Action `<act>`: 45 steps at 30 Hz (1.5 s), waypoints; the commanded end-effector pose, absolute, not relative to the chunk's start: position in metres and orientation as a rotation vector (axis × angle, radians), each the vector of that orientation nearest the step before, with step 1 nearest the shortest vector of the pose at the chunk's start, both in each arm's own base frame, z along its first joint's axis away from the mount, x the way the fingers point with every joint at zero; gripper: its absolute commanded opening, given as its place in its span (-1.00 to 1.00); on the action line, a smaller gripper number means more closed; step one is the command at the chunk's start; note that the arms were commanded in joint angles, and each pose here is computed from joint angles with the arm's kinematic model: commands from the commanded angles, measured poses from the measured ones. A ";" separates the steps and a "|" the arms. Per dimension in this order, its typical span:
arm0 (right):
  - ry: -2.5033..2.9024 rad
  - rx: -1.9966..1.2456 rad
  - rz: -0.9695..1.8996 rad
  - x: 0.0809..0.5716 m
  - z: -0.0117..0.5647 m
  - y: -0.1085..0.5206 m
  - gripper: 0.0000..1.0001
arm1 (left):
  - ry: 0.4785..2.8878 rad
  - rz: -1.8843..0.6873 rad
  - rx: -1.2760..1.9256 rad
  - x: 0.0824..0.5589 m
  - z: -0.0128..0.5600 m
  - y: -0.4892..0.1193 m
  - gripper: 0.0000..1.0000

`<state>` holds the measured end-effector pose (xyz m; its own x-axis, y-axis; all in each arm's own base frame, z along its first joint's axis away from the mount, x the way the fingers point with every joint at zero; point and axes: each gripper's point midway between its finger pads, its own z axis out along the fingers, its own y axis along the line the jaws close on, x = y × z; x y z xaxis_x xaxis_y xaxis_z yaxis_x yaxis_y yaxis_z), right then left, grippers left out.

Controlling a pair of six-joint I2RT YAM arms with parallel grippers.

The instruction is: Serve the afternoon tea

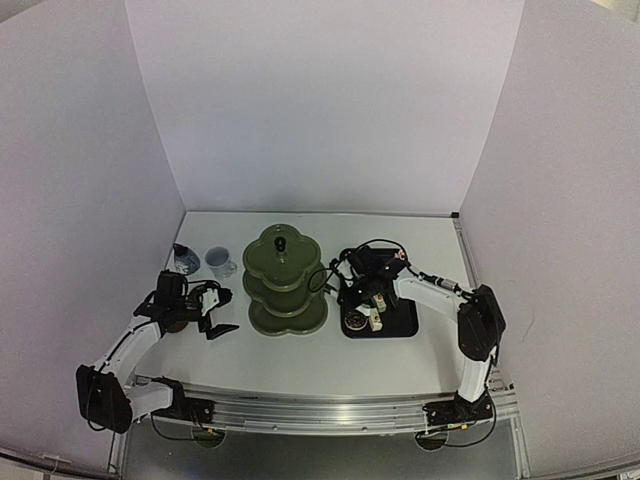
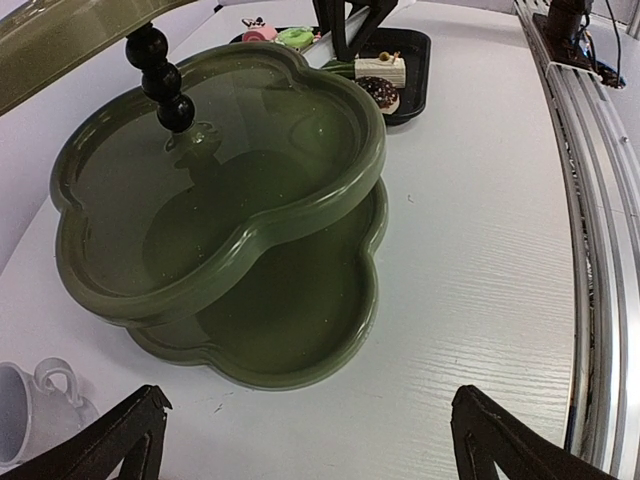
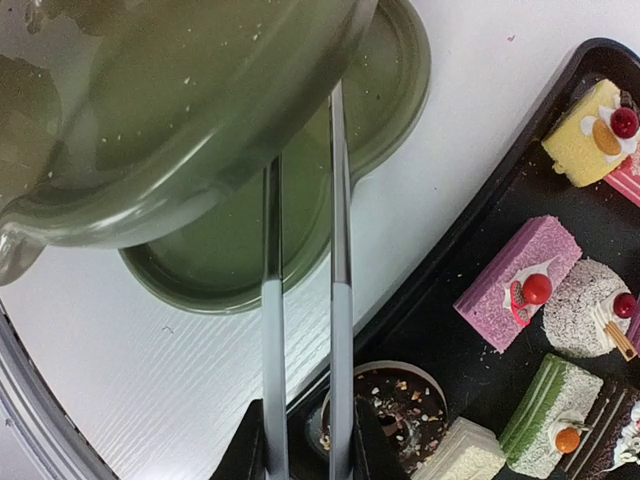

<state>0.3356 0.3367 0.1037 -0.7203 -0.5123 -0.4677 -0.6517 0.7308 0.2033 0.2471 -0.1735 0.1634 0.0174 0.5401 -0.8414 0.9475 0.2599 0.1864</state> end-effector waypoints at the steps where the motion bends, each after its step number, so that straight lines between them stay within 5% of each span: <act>1: 2.475 -0.862 0.493 0.357 0.120 0.350 -0.89 | 1.598 -0.538 1.388 0.254 0.182 -0.175 0.99; 14: 2.464 -0.886 0.519 0.351 0.128 0.362 -0.26 | 1.599 -0.522 1.386 0.253 0.183 -0.173 0.99; 45: 2.664 -0.644 0.307 0.294 0.154 0.278 -0.28 | 1.609 -0.526 1.396 0.253 0.174 -0.173 0.99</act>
<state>0.3046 0.3015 0.1320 -0.8050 -0.4307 -0.4080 -0.5289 0.8326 0.1646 0.2495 -0.1701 0.1660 0.0207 0.5542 -0.8321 0.9370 0.2796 0.2095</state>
